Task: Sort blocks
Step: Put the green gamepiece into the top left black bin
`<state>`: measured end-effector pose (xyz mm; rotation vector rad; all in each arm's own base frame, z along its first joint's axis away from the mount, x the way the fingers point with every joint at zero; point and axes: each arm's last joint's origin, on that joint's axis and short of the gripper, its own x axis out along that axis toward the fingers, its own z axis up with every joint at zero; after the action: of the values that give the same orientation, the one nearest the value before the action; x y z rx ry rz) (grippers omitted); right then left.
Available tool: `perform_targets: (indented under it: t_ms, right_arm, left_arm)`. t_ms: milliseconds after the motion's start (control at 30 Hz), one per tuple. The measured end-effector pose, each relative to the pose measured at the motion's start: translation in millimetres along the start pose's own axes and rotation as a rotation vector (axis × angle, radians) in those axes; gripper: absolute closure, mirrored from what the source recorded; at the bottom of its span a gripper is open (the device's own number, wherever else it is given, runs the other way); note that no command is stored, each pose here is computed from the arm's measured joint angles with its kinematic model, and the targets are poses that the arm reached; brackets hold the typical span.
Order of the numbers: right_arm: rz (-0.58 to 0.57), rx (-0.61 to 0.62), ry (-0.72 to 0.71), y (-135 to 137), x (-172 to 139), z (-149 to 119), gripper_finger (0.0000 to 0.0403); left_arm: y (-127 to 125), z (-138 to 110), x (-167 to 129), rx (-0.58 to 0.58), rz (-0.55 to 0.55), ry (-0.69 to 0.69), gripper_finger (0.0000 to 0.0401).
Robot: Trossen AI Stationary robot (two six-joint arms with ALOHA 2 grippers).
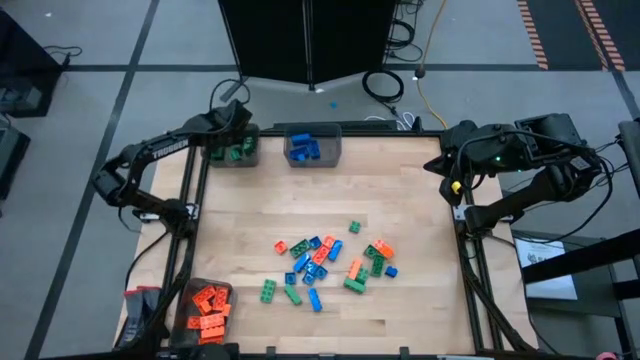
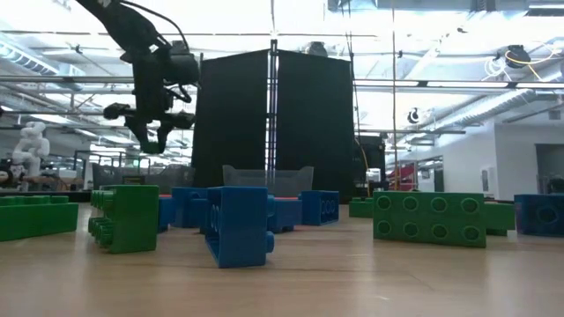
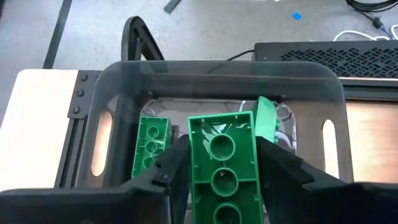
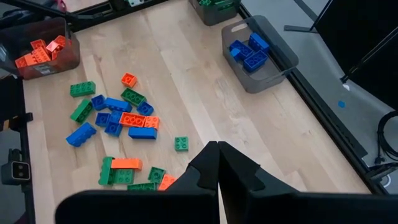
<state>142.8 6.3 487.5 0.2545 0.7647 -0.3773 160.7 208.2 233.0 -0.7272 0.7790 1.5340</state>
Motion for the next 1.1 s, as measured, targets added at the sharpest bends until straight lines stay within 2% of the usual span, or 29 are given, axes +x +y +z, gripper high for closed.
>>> perform_targets:
  t_ms: [567,700,867,967,1100]
  right_arm:
    - [0.000,0.004,0.000,0.0,0.0,0.0,0.0403]
    - [0.000,0.002,0.000,0.0,0.0,0.0,0.0403]
    - [0.000,0.001,0.000,0.0,0.0,0.0,0.0403]
    - [0.000,0.001,0.000,0.0,0.0,0.0,0.0403]
    - [0.000,0.001,0.000,0.0,0.0,0.0,0.0403]
  left_arm:
    - [-0.3,0.4,-0.1,0.002,-0.003,-0.003,0.0242]
    - [-1.8,1.9,-0.1,0.066,-0.023,-0.014,0.0242]
    - [-3.8,4.4,-0.4,0.070,-0.046,-0.034,0.0241]
    - [-6.8,7.4,-0.7,0.094,-0.087,-0.056,0.0231]
    - [-8.4,9.1,-1.0,0.112,-0.107,-0.071,0.0194]
